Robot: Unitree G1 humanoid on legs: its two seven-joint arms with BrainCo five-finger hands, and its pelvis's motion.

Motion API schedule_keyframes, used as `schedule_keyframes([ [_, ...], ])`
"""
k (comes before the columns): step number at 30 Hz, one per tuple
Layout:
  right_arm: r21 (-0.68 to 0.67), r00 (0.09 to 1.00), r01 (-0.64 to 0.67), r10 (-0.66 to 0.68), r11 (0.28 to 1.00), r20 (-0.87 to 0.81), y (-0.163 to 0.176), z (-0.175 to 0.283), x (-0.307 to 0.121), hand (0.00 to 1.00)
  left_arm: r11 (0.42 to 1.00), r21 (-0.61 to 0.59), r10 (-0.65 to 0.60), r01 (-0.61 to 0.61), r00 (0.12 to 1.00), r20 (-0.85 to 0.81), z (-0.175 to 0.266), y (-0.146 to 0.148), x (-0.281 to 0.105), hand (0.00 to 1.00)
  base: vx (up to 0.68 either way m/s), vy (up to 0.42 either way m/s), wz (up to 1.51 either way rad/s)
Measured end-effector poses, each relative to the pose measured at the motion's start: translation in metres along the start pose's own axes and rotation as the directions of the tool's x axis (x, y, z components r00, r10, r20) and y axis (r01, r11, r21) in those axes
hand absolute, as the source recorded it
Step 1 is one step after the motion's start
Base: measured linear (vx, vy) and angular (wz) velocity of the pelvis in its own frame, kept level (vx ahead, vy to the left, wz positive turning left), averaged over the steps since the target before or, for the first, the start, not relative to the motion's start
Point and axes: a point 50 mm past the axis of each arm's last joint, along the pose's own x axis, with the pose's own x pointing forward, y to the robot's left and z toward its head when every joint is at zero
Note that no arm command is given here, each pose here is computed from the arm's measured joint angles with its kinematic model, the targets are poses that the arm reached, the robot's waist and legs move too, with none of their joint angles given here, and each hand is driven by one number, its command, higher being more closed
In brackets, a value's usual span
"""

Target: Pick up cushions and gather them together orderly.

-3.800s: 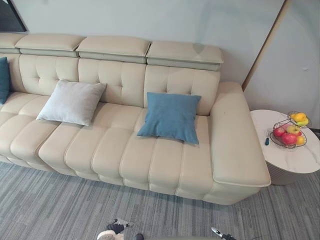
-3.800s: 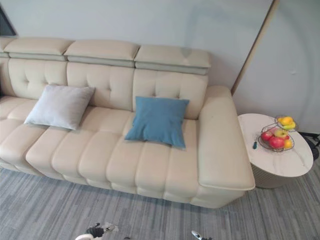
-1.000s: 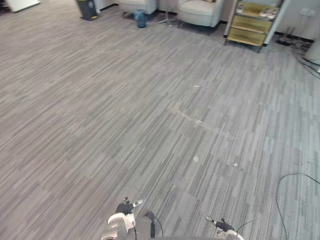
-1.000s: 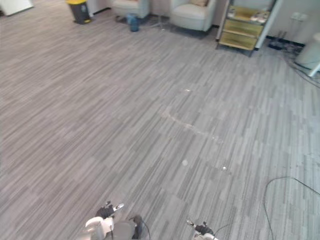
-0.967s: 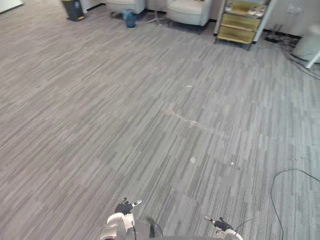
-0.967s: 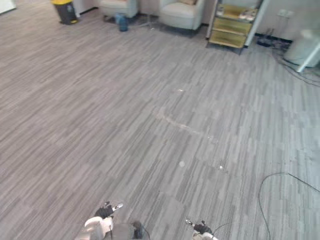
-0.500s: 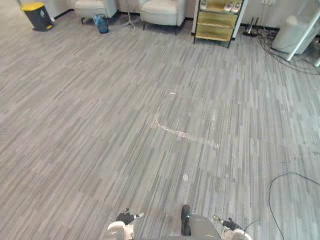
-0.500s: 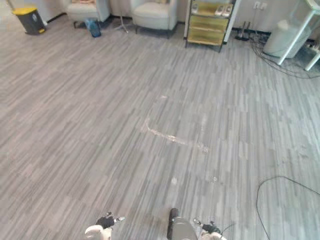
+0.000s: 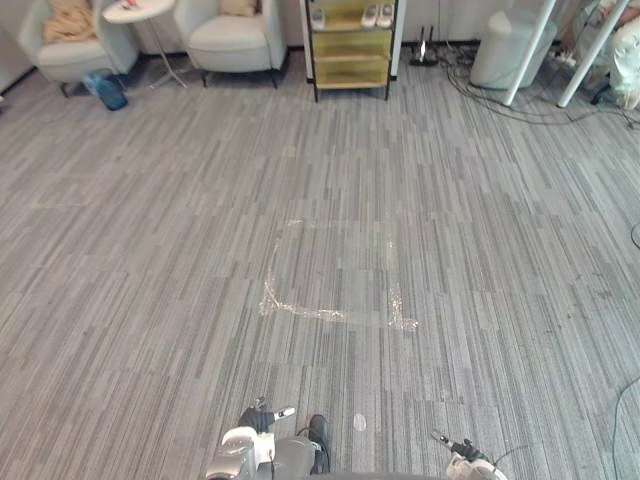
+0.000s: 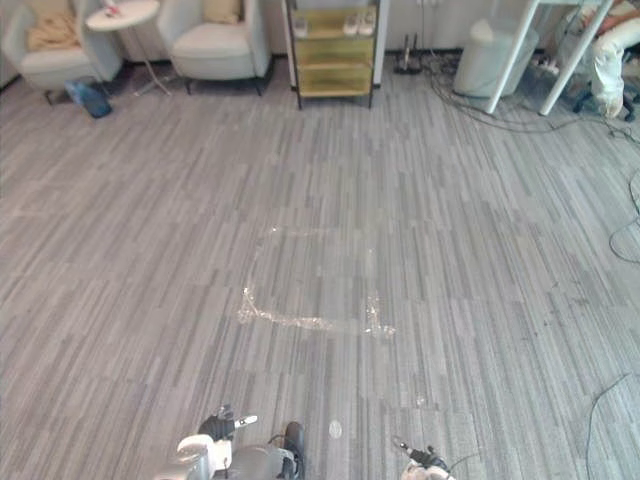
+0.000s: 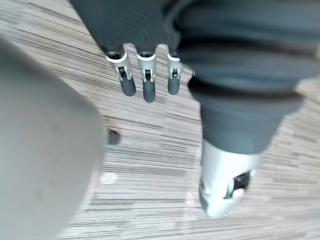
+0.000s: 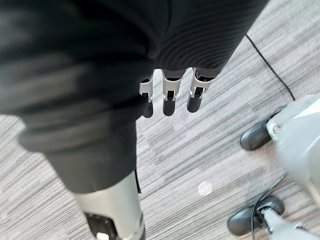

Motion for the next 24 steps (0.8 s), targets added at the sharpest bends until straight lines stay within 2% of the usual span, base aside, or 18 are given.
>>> schedule_keyframes([
  [3,-0.041,0.999,-0.048,0.049,0.998,0.003,0.01,-0.005,-0.003,0.0,1.0,-0.002,-0.008,0.008,1.0,-0.015,-0.003,-0.002,0.0,0.0,0.44,0.071,-0.29],
  [7,-0.072,0.998,-0.05,0.052,0.996,0.026,0.012,0.004,-0.001,0.0,1.0,0.016,-0.011,0.012,1.0,-0.024,-0.004,-0.002,0.0,0.0,0.38,-0.002,-0.01],
  [9,-0.07,0.999,-0.053,0.054,0.996,0.008,0.016,0.004,0.001,0.0,0.998,0.068,0.011,-0.007,0.999,-0.047,-0.007,0.01,0.0,0.0,0.43,-0.139,0.01],
  [12,-0.04,1.0,0.0,-0.001,0.999,-0.017,-0.004,-0.004,0.0,0.0,0.995,0.093,0.022,-0.016,0.997,-0.068,-0.012,0.015,-0.001,0.0,0.46,-0.254,0.38],
  [15,-0.012,0.997,0.057,-0.057,0.998,-0.048,-0.023,-0.011,-0.001,0.0,0.999,0.048,0.0,0.004,0.997,-0.082,-0.018,0.003,-0.002,0.0,0.49,-0.308,0.47],
  [17,-0.03,0.998,0.056,-0.057,0.998,-0.037,-0.024,-0.008,-0.001,0.0,1.0,-0.001,-0.005,0.005,0.998,-0.059,-0.014,-0.002,-0.001,0.0,0.35,-0.234,0.46],
  [24,-0.033,0.999,0.029,-0.029,0.999,0.016,-0.014,0.009,0.001,0.0,1.0,0.005,-0.03,0.03,1.0,0.004,-0.001,-0.009,0.0,0.0,0.35,-0.135,0.17],
])
